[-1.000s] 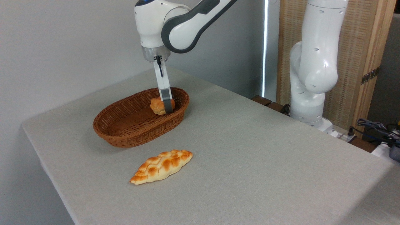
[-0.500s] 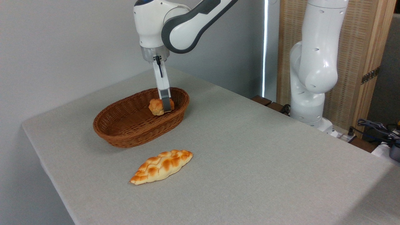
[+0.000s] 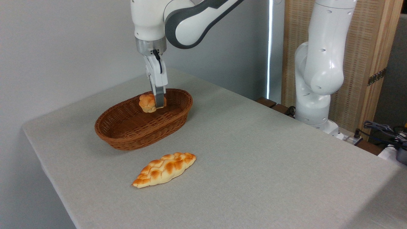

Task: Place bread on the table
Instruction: 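Lift the round roll up out of the basket, then carry the roll past the braided loaf and lower it onto the table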

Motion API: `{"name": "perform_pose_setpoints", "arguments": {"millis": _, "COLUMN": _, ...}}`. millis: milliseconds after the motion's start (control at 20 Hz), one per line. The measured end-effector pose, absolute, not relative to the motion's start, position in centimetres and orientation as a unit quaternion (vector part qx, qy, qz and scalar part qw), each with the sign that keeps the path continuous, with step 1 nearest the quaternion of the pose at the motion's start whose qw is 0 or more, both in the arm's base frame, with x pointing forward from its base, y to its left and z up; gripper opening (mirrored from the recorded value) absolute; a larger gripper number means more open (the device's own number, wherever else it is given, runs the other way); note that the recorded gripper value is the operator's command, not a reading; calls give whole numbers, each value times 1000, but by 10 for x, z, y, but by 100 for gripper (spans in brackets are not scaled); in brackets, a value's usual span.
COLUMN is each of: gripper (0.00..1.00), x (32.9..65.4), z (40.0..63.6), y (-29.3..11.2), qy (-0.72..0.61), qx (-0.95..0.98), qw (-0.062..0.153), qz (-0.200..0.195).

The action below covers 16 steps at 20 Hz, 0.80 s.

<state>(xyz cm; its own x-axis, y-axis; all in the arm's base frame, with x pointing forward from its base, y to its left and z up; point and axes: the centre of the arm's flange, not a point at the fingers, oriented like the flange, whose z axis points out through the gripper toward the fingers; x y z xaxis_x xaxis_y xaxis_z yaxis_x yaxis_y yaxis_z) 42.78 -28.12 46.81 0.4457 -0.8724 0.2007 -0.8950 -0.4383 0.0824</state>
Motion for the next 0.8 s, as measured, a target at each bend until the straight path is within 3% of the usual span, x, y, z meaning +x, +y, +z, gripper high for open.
{"name": "perform_pose_setpoints", "arguments": {"millis": 500, "gripper": 33, "x": 465, "z": 542, "y": -208, "qy": -475, "qx": 872, "qw": 108, "qz": 53}}
{"name": "perform_pose_setpoints", "arguments": {"millis": 600, "gripper": 33, "x": 474, "z": 543, "y": -187, "qy": -467, "qx": 878, "qw": 92, "qz": 54}}
{"name": "perform_pose_setpoints", "arguments": {"millis": 800, "gripper": 37, "x": 482, "z": 537, "y": -155, "qy": -493, "qx": 869, "qw": 28, "qz": 28}}
